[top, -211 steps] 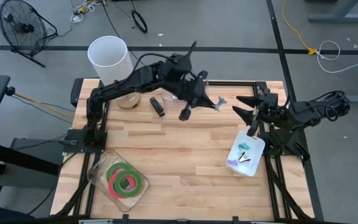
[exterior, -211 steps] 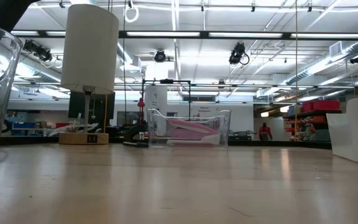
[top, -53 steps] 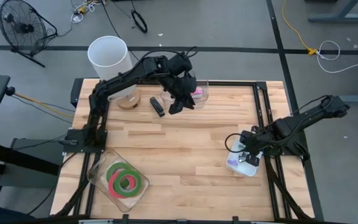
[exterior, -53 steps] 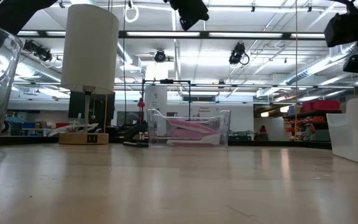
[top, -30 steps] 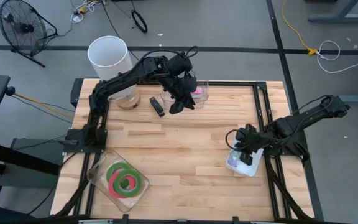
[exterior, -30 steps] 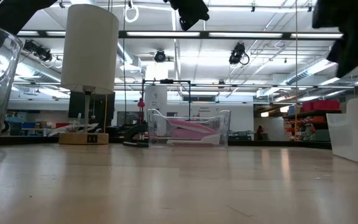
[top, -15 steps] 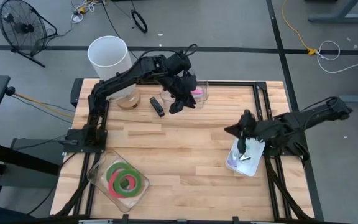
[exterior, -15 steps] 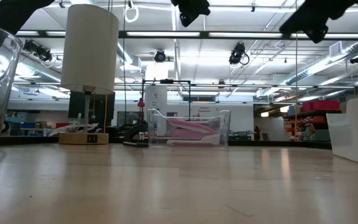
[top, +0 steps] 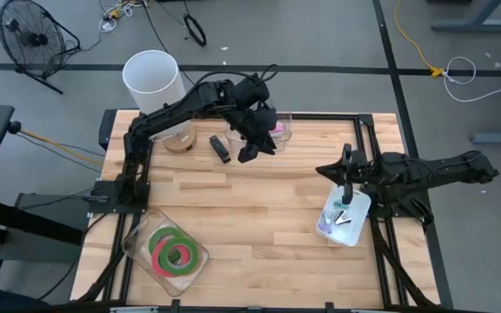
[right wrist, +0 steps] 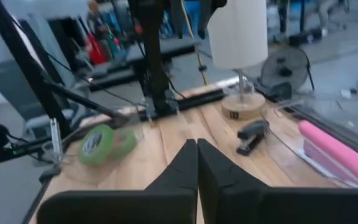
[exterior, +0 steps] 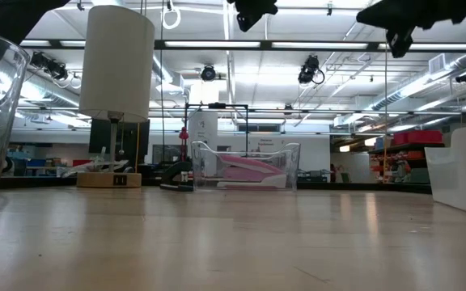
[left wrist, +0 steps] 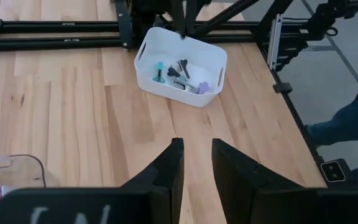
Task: Pick and place Stapler, Stapler remover, tape
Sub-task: Put the black stapler into the top transparent bin
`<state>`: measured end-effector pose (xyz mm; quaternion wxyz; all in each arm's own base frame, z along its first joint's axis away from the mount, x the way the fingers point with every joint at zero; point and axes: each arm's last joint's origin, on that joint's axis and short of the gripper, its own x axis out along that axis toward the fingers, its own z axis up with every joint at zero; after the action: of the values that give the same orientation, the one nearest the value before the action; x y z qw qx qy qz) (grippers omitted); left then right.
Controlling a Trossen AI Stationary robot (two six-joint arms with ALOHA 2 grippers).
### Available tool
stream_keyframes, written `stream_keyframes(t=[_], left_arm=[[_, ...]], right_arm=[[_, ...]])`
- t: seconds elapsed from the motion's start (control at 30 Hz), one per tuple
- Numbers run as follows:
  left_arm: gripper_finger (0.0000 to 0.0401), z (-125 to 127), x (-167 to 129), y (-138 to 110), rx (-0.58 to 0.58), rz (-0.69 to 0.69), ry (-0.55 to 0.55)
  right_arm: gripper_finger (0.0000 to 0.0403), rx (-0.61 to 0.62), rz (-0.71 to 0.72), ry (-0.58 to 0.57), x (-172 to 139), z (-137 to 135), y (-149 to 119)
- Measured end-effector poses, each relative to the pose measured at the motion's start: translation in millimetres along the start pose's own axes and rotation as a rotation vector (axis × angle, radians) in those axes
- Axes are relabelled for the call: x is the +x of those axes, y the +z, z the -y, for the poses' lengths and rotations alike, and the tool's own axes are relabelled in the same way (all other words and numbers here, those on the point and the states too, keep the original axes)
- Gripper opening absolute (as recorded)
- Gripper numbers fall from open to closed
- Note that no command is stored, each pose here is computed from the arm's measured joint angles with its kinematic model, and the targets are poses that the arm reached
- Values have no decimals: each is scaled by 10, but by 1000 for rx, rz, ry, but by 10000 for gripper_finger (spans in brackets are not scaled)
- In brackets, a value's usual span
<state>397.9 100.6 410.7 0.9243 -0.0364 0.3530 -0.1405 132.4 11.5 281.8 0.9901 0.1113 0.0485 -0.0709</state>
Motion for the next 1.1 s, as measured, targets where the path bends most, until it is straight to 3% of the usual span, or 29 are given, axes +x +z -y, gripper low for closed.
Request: stream_keyframes(t=[0.37,0.6,1.1], left_arm=[[85,-10,3,40,-48,38,8],[85,0,11,47,-63,41,7],[85,34,41,99,-98,67,77]], right_arm=[[0,-103,94,228,21,154,-649],[0,-182,94,196,14,278,-987],[0,-209,84,206,8,364,-1073]])
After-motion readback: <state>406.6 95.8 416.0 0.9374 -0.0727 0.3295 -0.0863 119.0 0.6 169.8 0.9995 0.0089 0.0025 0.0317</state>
